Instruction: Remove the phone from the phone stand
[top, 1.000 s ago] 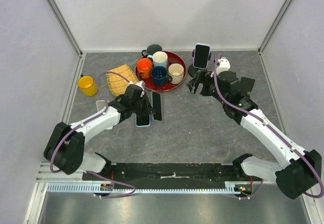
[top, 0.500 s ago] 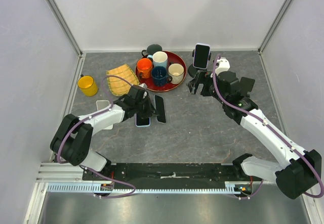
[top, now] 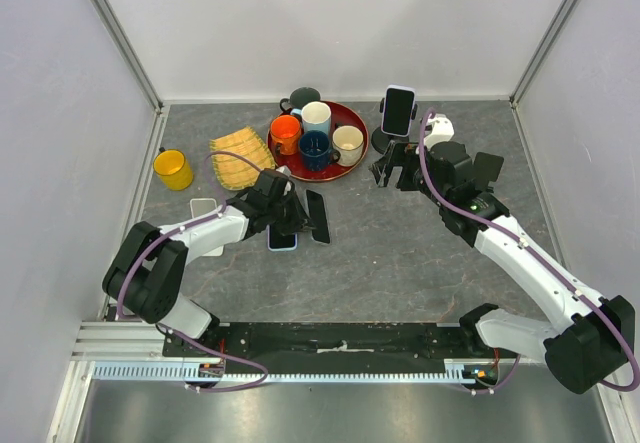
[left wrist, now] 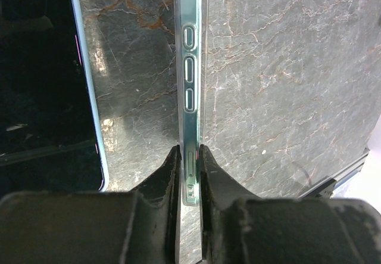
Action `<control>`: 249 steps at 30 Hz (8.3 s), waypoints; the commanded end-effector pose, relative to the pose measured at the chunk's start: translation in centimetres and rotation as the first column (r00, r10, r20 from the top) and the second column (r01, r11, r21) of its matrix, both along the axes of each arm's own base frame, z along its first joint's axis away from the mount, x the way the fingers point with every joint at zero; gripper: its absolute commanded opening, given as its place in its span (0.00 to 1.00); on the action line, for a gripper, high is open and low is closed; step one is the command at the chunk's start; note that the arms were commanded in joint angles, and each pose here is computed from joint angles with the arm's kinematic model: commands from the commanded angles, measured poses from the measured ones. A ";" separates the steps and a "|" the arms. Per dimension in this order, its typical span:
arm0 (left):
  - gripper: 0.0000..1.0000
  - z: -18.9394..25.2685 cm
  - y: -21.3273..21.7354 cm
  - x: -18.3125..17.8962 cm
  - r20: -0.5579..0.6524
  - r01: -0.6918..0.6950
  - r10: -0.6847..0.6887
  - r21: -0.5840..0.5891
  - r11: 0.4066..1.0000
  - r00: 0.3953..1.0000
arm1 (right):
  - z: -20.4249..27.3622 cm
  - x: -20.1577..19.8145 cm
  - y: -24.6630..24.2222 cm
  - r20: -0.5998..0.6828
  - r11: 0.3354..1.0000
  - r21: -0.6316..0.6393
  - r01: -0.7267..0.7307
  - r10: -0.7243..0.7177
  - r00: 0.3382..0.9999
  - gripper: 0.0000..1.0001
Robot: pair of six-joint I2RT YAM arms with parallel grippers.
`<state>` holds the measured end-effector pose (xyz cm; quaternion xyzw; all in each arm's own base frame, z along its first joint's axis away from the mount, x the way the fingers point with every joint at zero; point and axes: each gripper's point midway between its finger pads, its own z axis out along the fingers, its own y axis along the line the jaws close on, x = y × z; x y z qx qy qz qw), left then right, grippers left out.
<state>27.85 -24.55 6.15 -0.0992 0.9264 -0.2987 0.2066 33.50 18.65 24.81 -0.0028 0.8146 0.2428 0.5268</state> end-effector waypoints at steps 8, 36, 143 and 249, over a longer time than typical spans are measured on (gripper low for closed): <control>0.29 0.6 0.7 1.3 0.038 -0.008 0.005 0.069 0.998 0.999 | 0.4 0.2 -0.4 0.028 1.000 -0.007 0.014 -0.014 1.000 0.98; 0.48 -1.1 1.1 2.3 0.006 0.064 -0.066 0.174 0.983 0.998 | 0.1 0.2 -0.5 0.023 1.000 -0.018 0.016 -0.016 1.000 0.98; 0.96 13.8 14.5 -0.7 0.702 -0.251 -0.125 0.407 0.878 0.701 | 4.5 9.0 -7.8 0.358 0.995 -0.103 0.005 0.033 0.933 0.00; 0.29 19.0 -16.3 4.4 0.609 0.087 -0.499 0.578 0.812 0.616 | -2.3 -4.6 -12.0 0.176 0.951 -0.131 0.281 -0.257 0.950 0.98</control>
